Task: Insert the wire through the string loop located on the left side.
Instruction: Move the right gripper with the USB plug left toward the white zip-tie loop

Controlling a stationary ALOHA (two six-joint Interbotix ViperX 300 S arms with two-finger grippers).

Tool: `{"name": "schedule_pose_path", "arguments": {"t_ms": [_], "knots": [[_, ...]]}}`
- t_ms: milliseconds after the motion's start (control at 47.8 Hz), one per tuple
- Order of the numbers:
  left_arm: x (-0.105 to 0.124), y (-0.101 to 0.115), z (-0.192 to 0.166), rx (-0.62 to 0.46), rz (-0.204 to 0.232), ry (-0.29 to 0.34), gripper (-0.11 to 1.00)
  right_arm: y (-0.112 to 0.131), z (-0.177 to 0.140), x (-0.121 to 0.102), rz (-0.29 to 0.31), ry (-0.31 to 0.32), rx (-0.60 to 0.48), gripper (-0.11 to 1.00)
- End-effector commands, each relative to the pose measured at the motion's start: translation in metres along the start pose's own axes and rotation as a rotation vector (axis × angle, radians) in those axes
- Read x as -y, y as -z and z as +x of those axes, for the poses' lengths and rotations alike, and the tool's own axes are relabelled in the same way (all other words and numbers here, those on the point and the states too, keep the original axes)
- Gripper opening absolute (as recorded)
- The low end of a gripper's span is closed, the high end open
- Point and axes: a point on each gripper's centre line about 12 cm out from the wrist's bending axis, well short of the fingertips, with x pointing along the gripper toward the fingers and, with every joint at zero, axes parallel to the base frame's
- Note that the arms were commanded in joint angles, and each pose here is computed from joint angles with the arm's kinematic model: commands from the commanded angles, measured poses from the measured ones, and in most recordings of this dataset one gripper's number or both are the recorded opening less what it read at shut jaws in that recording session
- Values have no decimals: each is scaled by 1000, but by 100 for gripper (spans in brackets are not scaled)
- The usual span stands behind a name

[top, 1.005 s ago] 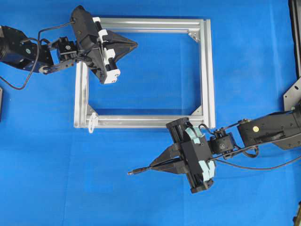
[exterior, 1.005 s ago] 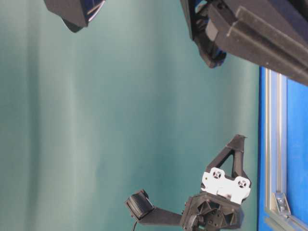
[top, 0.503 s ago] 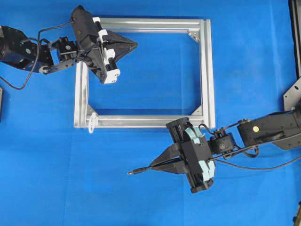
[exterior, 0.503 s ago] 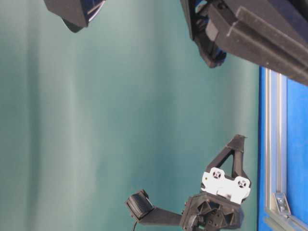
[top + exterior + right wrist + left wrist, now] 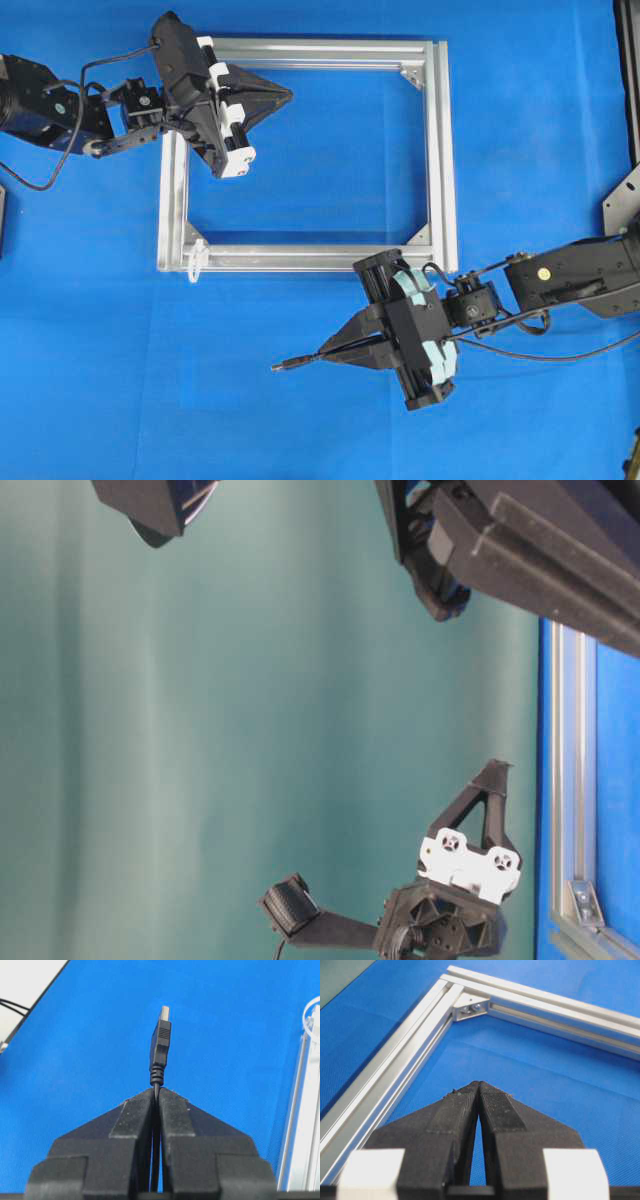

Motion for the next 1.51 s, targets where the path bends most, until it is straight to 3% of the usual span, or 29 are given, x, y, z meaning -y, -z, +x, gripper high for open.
{"name": "schedule_pose_path", "arguments": {"t_ms": [0,293,754,1487], "knots": [[1,-15,-2,44,-3,4,0,-15,-4,-1,1,-4,44,0],[1,-15,-2,44,-3,4,0,-12,-6,14,13,33,36,0],[3,-15,-3,44,-2,10,0,3,-20,84,91,203,11,0],[4,-16,-2,47,-1,12,0,5,-10,94,103,220,3,0]]}}
